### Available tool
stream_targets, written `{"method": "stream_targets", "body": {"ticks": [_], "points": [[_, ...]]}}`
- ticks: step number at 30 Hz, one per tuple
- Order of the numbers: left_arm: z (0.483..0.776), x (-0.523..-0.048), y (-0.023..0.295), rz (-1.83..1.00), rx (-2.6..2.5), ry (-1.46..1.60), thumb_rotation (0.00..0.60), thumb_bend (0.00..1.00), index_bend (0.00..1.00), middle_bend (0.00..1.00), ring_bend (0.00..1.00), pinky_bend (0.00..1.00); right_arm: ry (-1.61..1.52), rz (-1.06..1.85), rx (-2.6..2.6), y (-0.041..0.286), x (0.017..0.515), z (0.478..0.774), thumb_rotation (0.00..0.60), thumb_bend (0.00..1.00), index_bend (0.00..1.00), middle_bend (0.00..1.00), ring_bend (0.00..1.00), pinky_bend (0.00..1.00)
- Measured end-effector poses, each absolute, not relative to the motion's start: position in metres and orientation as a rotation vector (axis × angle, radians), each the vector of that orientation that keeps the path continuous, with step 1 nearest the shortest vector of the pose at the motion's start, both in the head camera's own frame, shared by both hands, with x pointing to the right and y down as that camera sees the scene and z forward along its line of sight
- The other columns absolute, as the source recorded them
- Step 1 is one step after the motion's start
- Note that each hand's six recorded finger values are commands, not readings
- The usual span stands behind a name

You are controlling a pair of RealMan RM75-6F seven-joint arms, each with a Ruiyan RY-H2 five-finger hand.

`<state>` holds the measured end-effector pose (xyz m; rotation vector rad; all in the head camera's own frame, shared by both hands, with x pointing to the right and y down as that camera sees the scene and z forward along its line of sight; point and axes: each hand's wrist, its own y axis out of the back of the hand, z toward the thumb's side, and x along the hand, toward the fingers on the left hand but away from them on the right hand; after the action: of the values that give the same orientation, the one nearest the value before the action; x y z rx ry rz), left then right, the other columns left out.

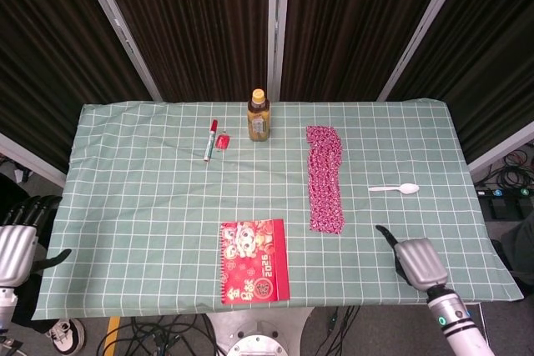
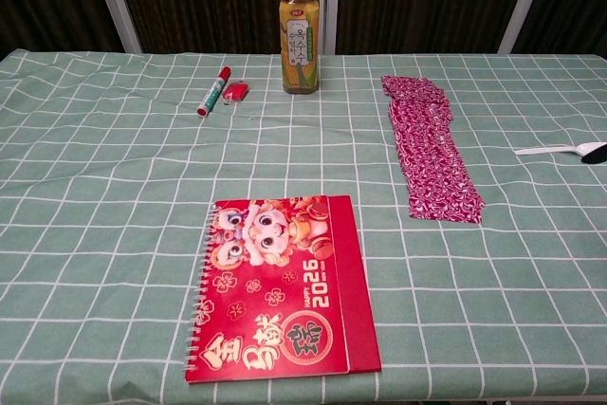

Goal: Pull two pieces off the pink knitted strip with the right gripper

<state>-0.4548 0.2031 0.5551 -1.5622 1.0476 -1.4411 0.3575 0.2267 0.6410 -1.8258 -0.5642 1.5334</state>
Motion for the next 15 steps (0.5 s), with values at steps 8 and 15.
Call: {"method": "stream_targets", "body": {"ticks": [8,15], "points": [[0.555,-0.462,0.204,-1.454,-1.561,1.062,0.6,0.1,0.15,0.14,0.1,0.17,-0.488,1.565,-1.993,0.214,0.324,0.675,0.6,0.96,0.12,0.91,0.8,0.69],[0.553,-0.464,0.201,-1.464,-1.554,1.064,0.6,0.1,0.15,0.14,0.1,0.17,-0.455,1.613,-2.062,0.199,0.299,0.699,0.6,0.96,0.09,0.91,0.8,0.69]]}}
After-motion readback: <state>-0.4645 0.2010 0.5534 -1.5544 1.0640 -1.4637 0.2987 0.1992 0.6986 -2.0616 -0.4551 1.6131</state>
